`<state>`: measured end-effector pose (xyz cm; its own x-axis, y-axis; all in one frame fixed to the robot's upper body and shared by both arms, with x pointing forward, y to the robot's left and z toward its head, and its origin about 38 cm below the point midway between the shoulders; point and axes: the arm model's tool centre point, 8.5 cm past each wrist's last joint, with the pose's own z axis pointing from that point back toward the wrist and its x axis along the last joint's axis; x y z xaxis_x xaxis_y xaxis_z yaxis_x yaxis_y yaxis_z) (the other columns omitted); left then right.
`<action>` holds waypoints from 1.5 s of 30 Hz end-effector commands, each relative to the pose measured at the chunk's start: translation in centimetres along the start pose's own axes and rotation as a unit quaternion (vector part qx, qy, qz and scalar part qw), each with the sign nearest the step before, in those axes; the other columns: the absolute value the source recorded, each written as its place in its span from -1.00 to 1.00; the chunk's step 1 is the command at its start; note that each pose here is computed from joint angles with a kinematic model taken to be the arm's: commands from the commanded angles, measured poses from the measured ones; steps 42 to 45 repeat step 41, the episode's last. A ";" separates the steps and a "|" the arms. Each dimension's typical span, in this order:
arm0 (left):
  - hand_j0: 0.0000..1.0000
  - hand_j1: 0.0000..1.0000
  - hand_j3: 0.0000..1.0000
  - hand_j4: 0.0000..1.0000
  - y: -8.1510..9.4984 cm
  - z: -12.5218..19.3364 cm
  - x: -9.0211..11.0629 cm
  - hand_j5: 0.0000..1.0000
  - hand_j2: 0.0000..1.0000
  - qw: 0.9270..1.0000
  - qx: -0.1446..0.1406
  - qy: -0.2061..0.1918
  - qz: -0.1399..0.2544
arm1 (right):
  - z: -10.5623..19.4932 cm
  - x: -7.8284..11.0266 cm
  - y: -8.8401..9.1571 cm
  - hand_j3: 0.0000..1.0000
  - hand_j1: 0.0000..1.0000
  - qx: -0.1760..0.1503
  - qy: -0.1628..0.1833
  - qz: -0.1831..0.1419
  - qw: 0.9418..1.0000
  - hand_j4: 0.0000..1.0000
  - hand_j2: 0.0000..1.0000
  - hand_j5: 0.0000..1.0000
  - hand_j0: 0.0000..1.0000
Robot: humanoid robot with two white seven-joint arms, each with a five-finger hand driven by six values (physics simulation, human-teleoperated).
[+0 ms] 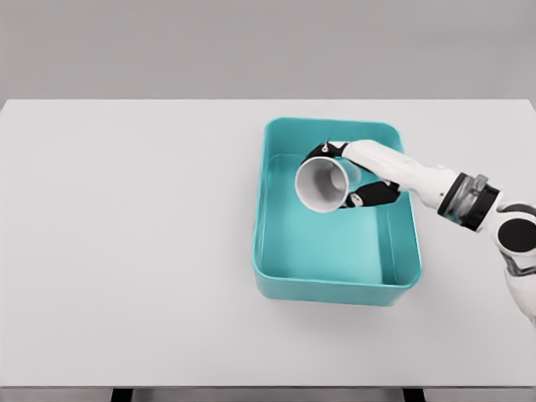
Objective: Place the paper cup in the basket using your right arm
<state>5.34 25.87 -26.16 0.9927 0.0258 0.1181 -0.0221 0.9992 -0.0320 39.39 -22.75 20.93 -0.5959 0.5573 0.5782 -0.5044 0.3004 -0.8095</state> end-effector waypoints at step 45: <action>1.00 1.00 1.00 1.00 0.0 0.0 0.0 1.00 1.00 1.000 0.000 0.000 0.000 | 10.2 -2.9 -5.9 1.00 1.00 -0.112 0.008 -0.141 0.984 1.00 1.00 1.00 1.00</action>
